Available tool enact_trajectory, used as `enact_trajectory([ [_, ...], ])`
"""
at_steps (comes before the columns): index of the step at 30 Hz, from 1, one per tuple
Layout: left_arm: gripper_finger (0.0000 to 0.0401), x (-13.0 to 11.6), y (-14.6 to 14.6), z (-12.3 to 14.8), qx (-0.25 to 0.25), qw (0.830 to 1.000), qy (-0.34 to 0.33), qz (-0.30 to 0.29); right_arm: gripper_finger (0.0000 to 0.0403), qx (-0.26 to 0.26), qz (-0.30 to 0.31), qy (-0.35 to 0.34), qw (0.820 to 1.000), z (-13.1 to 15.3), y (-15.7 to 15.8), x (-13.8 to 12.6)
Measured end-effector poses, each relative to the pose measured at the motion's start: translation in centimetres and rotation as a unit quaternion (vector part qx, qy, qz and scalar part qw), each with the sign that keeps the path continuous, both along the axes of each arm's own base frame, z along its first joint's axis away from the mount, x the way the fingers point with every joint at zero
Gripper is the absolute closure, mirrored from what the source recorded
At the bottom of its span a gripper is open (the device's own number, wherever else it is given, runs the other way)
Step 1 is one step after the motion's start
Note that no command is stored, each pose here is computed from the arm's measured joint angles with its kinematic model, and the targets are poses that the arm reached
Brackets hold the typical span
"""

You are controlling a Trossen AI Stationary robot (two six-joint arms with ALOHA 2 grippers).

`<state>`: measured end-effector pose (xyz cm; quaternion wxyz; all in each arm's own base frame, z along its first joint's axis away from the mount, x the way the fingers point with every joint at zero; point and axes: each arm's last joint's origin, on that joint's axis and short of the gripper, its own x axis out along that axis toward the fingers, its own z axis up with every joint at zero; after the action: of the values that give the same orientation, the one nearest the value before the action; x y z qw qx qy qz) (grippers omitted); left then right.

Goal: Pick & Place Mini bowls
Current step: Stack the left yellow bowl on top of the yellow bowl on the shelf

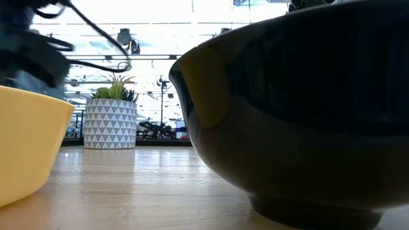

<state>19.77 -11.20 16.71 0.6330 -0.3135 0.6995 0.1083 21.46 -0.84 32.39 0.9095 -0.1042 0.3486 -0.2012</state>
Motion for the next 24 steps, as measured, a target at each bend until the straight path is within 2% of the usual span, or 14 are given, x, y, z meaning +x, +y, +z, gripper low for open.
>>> enact_trajectory([
  [4, 0.0395, 1.5, 2.7, 0.0, 0.013, 0.999, -0.037, 0.003, 0.0271, 0.0, 0.0, 0.0, 1.0, 0.0, 0.0, 0.0],
  [8, 0.0385, 3.2, 5.7, 0.1, 0.032, 0.995, -0.094, 0.019, 0.0271, 0.0, 0.0, 0.0, 1.0, 0.0, 0.0, 0.0],
  [17, 0.0393, 6.5, 11.6, 0.8, 0.076, 0.965, -0.249, 0.031, 0.0271, 0.0, 0.0, -0.005, 1.0, 0.1, 0.0, 0.1],
  [22, 0.0383, 8.3, 13.8, 1.8, 0.13, 0.951, -0.282, 0.01, 0.0271, 0.001, 0.0, -0.023, 1.0, 0.3, 0.0, 0.3],
  [24, 0.0382, 9.1, 14.5, 1.9, 0.142, 0.95, -0.279, -0.007, 0.0271, 0.001, 0.0, -0.032, 0.999, 0.4, 0.0, 0.4],
])
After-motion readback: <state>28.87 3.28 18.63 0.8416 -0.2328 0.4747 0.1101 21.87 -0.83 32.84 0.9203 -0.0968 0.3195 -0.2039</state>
